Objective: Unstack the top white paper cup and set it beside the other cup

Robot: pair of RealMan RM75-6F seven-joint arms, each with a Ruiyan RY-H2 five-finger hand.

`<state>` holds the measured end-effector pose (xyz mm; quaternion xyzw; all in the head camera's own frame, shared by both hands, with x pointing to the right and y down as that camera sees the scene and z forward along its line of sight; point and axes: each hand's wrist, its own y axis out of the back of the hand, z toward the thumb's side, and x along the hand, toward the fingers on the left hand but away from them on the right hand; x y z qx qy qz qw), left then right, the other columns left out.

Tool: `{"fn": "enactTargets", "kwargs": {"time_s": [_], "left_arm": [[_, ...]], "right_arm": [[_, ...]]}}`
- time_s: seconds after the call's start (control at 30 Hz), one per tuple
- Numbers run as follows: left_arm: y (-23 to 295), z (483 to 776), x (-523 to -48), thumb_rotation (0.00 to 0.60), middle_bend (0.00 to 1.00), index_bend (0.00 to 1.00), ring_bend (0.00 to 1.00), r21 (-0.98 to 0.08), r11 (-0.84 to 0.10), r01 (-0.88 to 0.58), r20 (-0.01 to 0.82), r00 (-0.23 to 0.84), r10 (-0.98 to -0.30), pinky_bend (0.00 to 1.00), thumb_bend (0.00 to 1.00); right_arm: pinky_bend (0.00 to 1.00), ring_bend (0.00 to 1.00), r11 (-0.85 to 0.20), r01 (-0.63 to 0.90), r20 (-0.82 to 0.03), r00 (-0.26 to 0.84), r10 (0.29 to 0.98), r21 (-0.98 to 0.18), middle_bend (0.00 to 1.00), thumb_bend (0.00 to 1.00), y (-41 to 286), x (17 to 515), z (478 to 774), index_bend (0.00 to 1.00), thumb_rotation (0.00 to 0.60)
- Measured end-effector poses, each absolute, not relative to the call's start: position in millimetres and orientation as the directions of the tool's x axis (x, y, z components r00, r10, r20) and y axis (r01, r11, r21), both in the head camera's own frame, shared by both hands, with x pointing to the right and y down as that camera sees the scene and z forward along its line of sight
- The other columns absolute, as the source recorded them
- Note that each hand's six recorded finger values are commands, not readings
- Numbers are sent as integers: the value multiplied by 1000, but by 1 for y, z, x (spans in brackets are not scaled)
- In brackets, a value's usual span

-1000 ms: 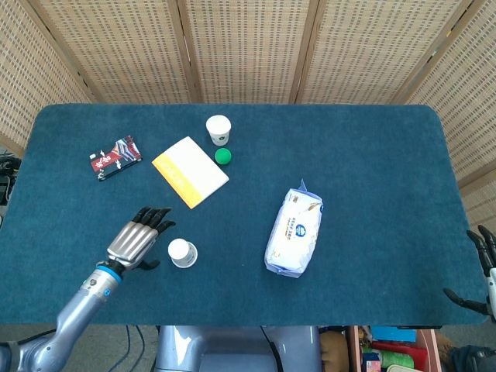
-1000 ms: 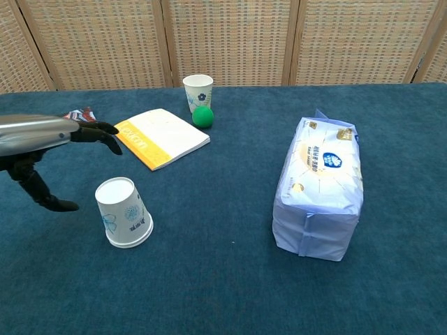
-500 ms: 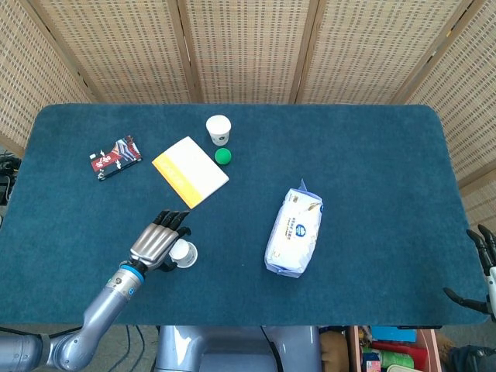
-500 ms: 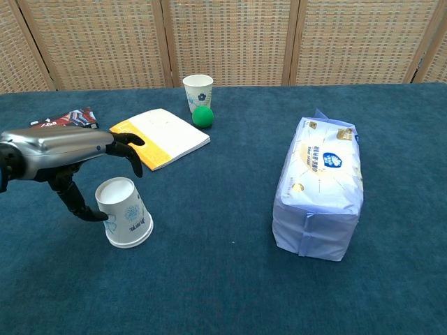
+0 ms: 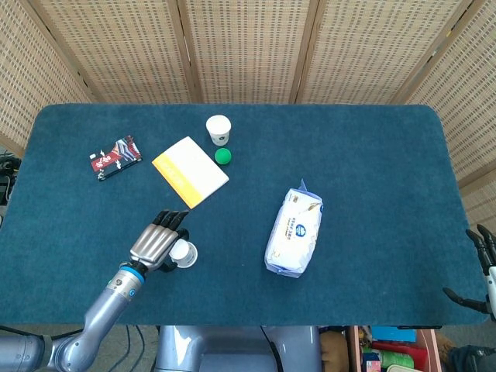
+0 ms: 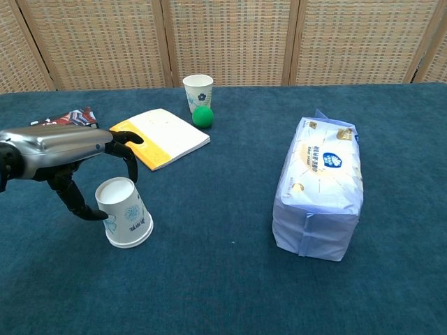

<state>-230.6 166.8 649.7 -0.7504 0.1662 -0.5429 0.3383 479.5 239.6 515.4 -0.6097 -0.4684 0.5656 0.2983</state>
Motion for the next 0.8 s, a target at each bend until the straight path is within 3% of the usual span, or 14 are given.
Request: {"fn": "enactTargets", "kwargs": {"time_s": [0.8], "left_arm": [[162, 651, -226, 600, 0, 401, 0, -705, -698, 126, 691, 342, -637, 0, 241]], "right_arm": [[0, 0, -382, 242, -411, -81, 908, -892, 0, 0, 239, 482, 515, 0, 600]]}}
